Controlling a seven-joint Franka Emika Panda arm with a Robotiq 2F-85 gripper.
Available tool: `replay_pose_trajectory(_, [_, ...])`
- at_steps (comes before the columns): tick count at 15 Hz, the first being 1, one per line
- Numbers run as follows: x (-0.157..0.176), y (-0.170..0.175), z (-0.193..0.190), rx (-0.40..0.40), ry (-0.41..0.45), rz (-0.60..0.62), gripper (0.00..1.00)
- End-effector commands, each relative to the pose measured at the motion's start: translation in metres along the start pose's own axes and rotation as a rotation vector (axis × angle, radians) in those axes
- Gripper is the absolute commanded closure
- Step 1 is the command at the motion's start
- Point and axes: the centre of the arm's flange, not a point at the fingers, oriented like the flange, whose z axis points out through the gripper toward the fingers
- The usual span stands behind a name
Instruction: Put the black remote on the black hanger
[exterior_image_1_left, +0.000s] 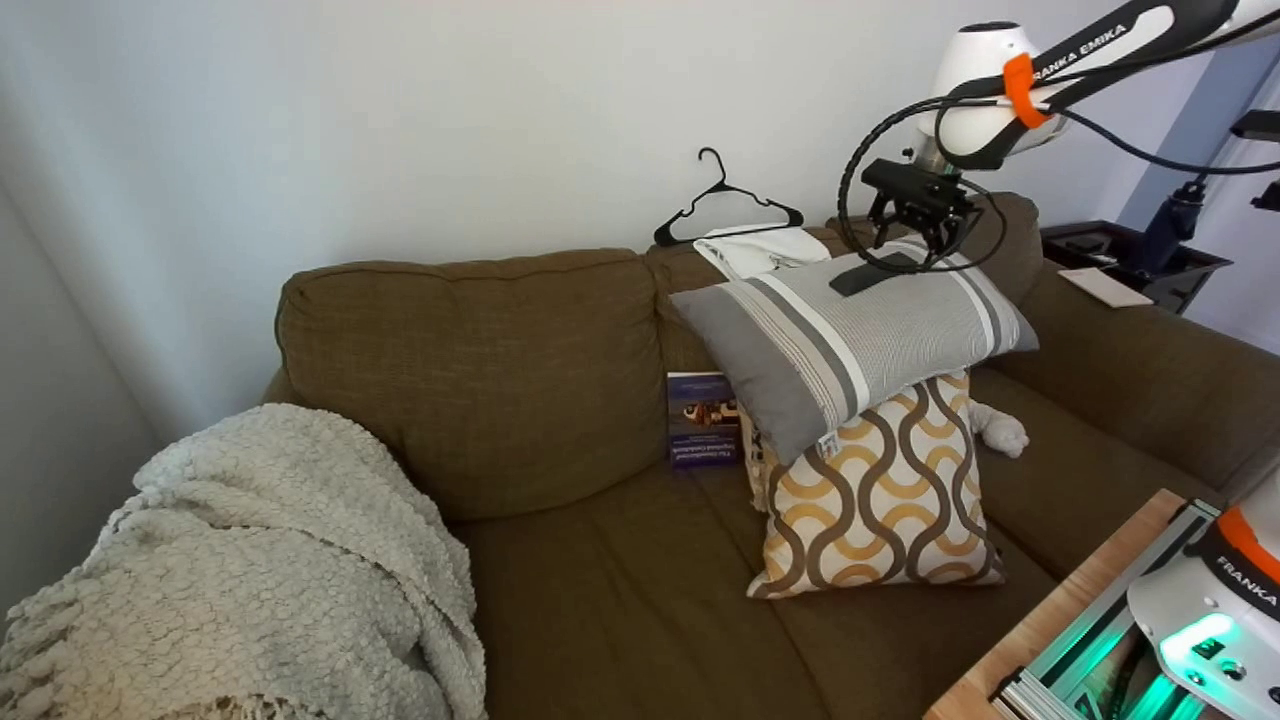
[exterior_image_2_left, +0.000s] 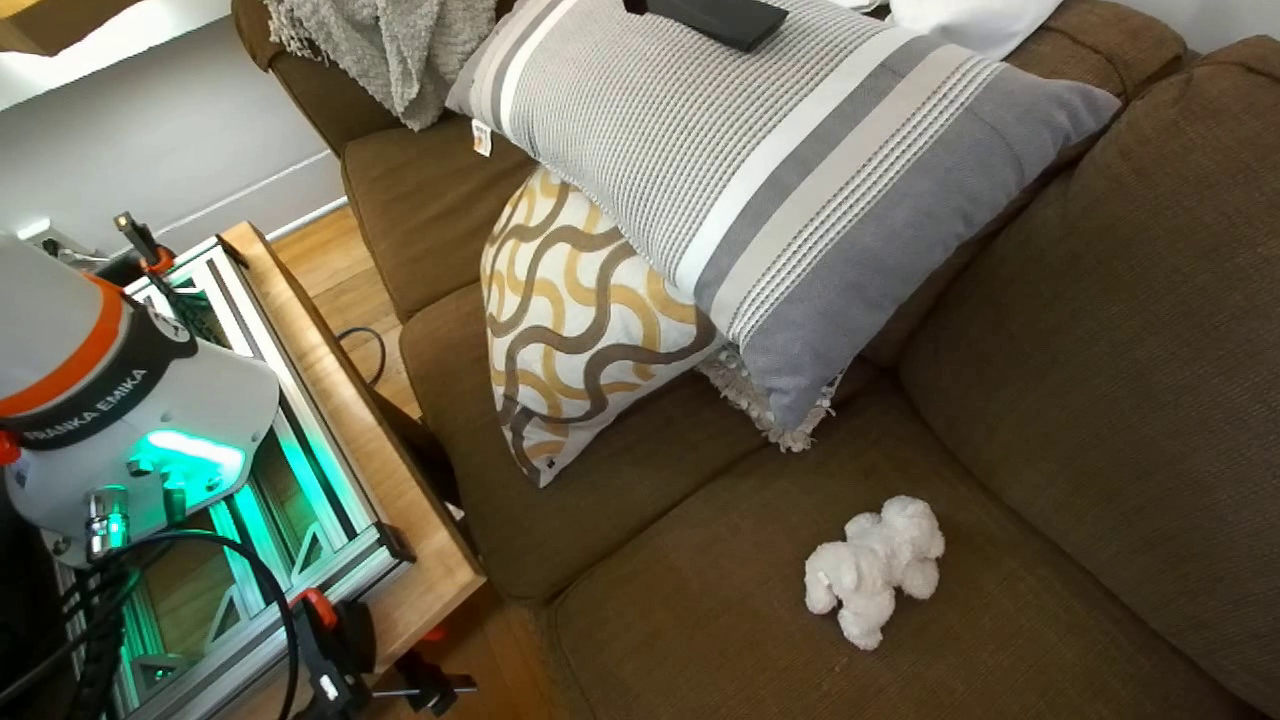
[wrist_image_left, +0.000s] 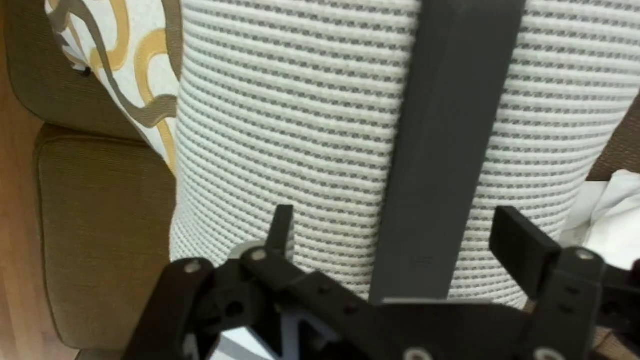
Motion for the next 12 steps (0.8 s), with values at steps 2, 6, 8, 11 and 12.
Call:
replay_pose_trajectory(2, [0.013,-0.041,0.023,0.05,-0.08,-0.008,0.04])
replay_pose_trajectory(6, [0.004,-0.052,0.016,0.045,-0.122,-0.024,0.07])
replay_pose_trajectory(8, [-0.004,-0.049,0.014,0.03,-0.136,-0.04,0.06])
replay_pose_trajectory(11, [-0.013,-0.04,0.021,0.017,-0.128,-0.039,0.01])
replay_pose_trajectory(12, [-0.014,-0.039,0.025,0.015,-0.125,-0.037,0.0])
